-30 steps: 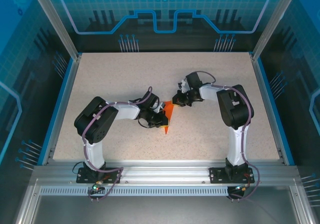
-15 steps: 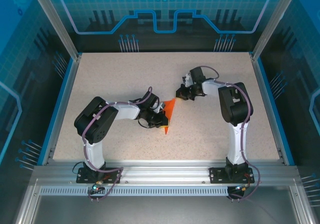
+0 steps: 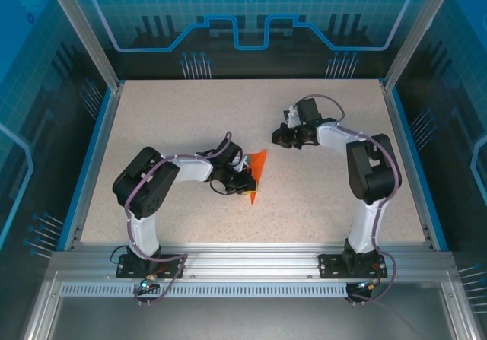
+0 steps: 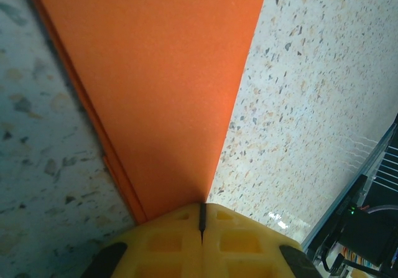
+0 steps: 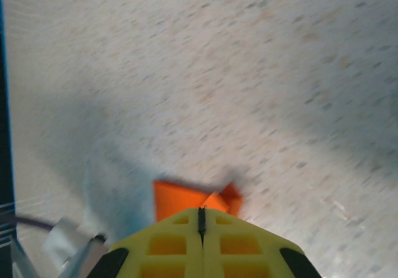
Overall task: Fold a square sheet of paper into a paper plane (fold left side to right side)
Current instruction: Fold the wing for the fifth time at the center of the table.
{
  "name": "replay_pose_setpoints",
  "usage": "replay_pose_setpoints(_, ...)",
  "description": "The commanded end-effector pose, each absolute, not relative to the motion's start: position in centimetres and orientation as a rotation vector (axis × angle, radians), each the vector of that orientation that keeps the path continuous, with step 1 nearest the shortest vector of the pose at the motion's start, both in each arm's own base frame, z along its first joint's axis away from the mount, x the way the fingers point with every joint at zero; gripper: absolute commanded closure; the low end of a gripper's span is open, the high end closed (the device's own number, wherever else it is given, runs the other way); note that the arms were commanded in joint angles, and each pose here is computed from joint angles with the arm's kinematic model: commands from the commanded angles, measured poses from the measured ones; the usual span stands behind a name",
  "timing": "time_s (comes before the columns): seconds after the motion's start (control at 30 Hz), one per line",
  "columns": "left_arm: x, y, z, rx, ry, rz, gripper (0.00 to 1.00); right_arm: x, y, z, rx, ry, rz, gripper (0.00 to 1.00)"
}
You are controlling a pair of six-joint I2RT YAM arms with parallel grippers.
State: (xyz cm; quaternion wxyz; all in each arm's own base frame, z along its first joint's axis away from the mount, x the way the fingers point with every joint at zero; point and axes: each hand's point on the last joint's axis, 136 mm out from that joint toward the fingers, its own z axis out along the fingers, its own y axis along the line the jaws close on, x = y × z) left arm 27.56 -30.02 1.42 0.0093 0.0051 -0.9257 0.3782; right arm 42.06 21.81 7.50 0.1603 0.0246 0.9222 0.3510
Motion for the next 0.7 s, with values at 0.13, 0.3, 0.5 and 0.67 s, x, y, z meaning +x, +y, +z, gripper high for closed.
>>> replay_pose_setpoints(0.13, 24.6, -28.2, -0.8, 0.073, -2.854, 1.002, 1.0, 36.4, 26.6, 6.7, 0.03, 2.696, 1.169, 1.0)
replay_pose_setpoints(0.3, 24.6, -28.2, -0.7, 0.069, -2.855, 1.01, 1.0, 34.7, 28.6, 4.9, 0.01, 2.752, 1.186, 1.0)
replay_pose_setpoints(0.5, 24.9, -28.5, -0.1, 0.062, -2.862, 1.042, 1.0, 33.2, 28.6, 1.7, 0.052, 2.858, 1.132, 1.0)
replay_pose_setpoints(0.67, 25.4, -29.1, 1.3, 0.047, -2.866, 1.098, 1.0, 32.1, 27.8, -0.6, 0.11, 2.943, 1.076, 1.0)
